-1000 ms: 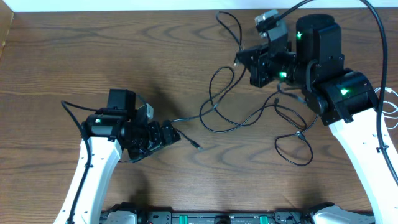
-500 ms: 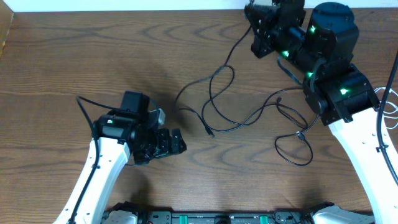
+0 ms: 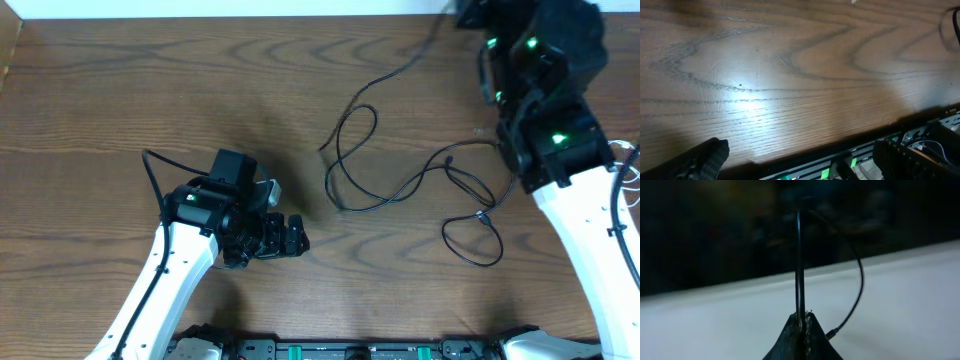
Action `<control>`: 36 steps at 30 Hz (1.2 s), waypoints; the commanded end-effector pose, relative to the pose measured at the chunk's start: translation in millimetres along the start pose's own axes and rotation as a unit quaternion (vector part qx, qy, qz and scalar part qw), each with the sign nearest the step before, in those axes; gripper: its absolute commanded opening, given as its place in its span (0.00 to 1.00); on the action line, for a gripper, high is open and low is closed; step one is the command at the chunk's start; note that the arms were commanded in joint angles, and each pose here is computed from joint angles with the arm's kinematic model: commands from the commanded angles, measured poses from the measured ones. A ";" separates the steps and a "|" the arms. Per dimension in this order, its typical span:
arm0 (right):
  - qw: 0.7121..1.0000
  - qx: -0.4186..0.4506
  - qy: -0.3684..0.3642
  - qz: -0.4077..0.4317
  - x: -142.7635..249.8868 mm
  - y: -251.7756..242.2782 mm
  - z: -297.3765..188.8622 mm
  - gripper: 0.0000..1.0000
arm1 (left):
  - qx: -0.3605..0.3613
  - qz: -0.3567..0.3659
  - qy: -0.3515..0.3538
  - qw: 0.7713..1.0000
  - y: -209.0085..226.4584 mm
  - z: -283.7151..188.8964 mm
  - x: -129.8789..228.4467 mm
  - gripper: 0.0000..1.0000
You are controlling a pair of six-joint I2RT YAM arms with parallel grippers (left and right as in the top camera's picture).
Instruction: Untangle cables
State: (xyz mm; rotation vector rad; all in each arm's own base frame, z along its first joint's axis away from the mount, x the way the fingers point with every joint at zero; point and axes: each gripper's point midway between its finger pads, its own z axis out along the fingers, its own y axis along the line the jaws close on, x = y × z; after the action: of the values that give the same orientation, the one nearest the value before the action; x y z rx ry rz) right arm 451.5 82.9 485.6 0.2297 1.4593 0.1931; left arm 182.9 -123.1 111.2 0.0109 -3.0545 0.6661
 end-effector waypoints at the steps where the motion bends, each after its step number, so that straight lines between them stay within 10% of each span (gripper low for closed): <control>1: 0.986 0.142 -0.055 0.067 -24.5 -66.8 -3.1 0.01 | -0.010 0.008 0.004 1.000 4.1 2.6 2.4 0.98; 12: 0.950 0.308 -0.013 0.037 -12.6 -195.2 -17.1 0.01 | -0.007 0.012 -0.005 1.000 2.6 2.8 -2.5 0.98; 20: 0.868 0.488 0.029 0.086 19.3 -310.1 -71.6 0.02 | -0.006 0.013 -0.009 1.000 2.0 2.8 -4.2 0.98; 36: 0.802 0.554 0.183 0.125 109.2 -373.7 -99.0 0.01 | -0.006 0.011 -0.009 1.000 2.0 2.8 -4.0 0.98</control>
State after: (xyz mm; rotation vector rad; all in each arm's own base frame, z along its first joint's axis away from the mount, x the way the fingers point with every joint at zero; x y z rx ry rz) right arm 357.2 -239.3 285.6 1.3777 1.7533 -0.4648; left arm 189.8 -123.8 111.3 0.0022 -3.0832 0.6740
